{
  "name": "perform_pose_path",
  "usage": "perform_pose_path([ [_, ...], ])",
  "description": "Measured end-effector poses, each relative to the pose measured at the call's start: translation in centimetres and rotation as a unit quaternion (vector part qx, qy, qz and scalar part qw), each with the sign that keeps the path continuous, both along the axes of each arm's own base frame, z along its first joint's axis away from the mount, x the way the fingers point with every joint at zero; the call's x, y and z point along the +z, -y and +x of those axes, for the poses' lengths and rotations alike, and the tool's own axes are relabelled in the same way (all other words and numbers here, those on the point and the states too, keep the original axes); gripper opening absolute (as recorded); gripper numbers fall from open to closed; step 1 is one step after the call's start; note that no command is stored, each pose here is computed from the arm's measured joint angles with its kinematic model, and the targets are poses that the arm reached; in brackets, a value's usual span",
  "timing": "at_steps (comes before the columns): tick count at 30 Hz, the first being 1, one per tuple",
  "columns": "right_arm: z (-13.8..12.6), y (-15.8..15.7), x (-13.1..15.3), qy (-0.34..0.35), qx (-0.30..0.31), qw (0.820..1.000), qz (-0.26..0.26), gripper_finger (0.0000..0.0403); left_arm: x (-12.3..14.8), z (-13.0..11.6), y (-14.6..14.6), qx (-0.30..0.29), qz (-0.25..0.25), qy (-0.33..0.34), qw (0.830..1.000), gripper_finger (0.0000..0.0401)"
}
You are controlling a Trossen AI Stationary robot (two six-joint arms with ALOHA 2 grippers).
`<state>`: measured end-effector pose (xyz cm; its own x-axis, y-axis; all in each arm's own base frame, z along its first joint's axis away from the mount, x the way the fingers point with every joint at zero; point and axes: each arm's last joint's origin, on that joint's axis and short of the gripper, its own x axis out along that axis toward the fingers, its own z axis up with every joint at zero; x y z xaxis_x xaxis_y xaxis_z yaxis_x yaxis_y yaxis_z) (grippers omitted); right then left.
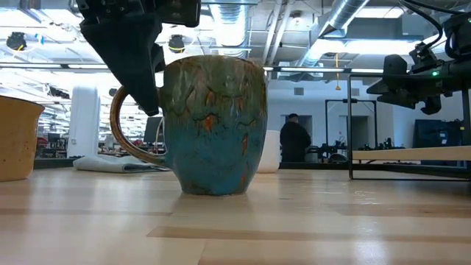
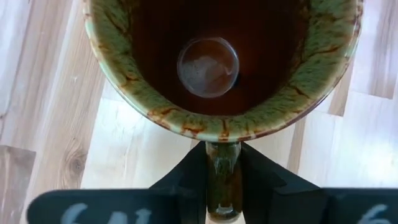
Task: Stack small to large cups/mugs on shelf
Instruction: Put the green patterned mug on the shelf
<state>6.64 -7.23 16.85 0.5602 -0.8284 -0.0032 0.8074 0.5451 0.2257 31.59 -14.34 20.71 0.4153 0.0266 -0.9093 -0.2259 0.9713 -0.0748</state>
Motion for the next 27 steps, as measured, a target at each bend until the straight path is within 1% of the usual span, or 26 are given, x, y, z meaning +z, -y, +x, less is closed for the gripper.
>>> perform_pose_path([
  [3,0.00,0.00,0.00,0.000,0.000,1.000,0.000,0.0244,0.01,0.02,-0.02,0.011,0.002,0.004,1.000,0.0058],
  [8,0.00,0.00,0.00,0.000,0.000,1.000,0.000,0.0244,0.07,0.14,0.01,0.012,0.000,0.011,1.000,0.0041],
  [11,0.00,0.00,0.00,0.000,0.000,1.000,0.000,0.0244,0.09,0.19,0.04,0.013,-0.002,0.014,1.000,0.0041],
  [17,0.00,0.00,0.00,0.000,0.000,1.000,0.000,0.0244,0.12,0.25,0.06,0.016,-0.005,0.017,1.000,0.0058],
  [22,0.00,0.00,0.00,0.000,0.000,1.000,0.000,0.0244,0.13,0.25,0.06,0.017,-0.005,0.018,1.000,0.0041],
  [27,0.00,0.00,0.00,0.000,0.000,1.000,0.000,0.0244,0.13,0.25,0.06,0.017,-0.005,0.018,1.000,0.0041],
])
